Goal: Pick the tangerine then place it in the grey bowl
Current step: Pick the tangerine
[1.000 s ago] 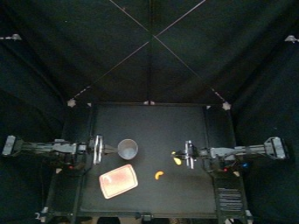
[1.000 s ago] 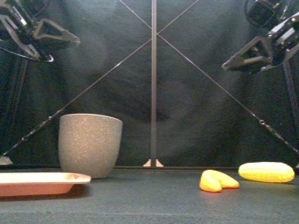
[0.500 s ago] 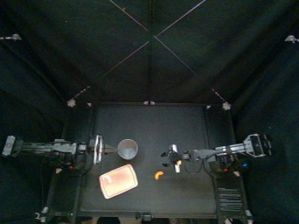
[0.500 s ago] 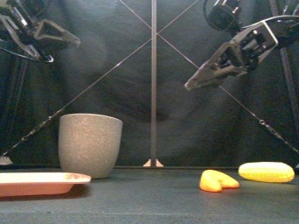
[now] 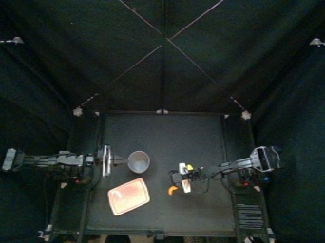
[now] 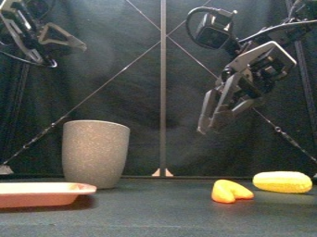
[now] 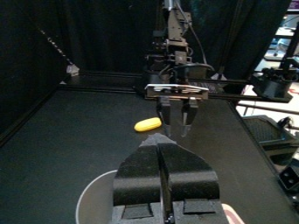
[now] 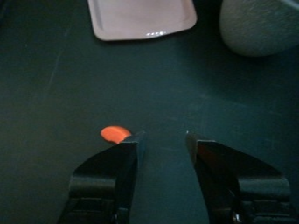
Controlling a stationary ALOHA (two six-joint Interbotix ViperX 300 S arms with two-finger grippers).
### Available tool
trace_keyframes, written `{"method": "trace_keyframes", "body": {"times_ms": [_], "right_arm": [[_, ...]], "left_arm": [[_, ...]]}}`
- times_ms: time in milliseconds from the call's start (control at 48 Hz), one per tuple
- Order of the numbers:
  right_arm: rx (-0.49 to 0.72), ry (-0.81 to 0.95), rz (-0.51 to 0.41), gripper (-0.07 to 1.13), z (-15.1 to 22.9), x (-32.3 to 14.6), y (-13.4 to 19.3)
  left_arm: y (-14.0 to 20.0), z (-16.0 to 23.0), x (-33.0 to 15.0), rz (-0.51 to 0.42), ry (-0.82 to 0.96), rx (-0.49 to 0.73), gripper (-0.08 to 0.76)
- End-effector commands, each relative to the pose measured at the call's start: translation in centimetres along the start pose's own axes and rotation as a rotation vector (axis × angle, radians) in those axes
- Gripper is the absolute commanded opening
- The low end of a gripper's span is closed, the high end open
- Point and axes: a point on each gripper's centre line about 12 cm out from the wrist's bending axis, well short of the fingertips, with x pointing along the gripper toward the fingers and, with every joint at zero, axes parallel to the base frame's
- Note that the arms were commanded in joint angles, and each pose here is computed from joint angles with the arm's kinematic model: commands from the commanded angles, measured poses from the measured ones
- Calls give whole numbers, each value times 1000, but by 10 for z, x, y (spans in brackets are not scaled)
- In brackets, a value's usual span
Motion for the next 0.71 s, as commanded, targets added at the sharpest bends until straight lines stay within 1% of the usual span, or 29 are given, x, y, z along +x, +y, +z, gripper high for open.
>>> {"method": "trace_keyframes", "body": {"times_ms": [21,146,354,583,708], "right_arm": [[-35,20,14,808,9,1,8],[-81,74,23,808,2,12,15],[-96,136,37,808,-5,38,20],[-91,179,48,802,-12,58,25],[-69,180,49,752,-12,59,24]], "left_arm": [[1,12,2,5,-32,4,91],[1,11,2,6,-31,6,91],[1,9,2,5,-28,6,91],[1,9,2,6,-28,7,91],[1,9,1,6,-29,7,91]]}}
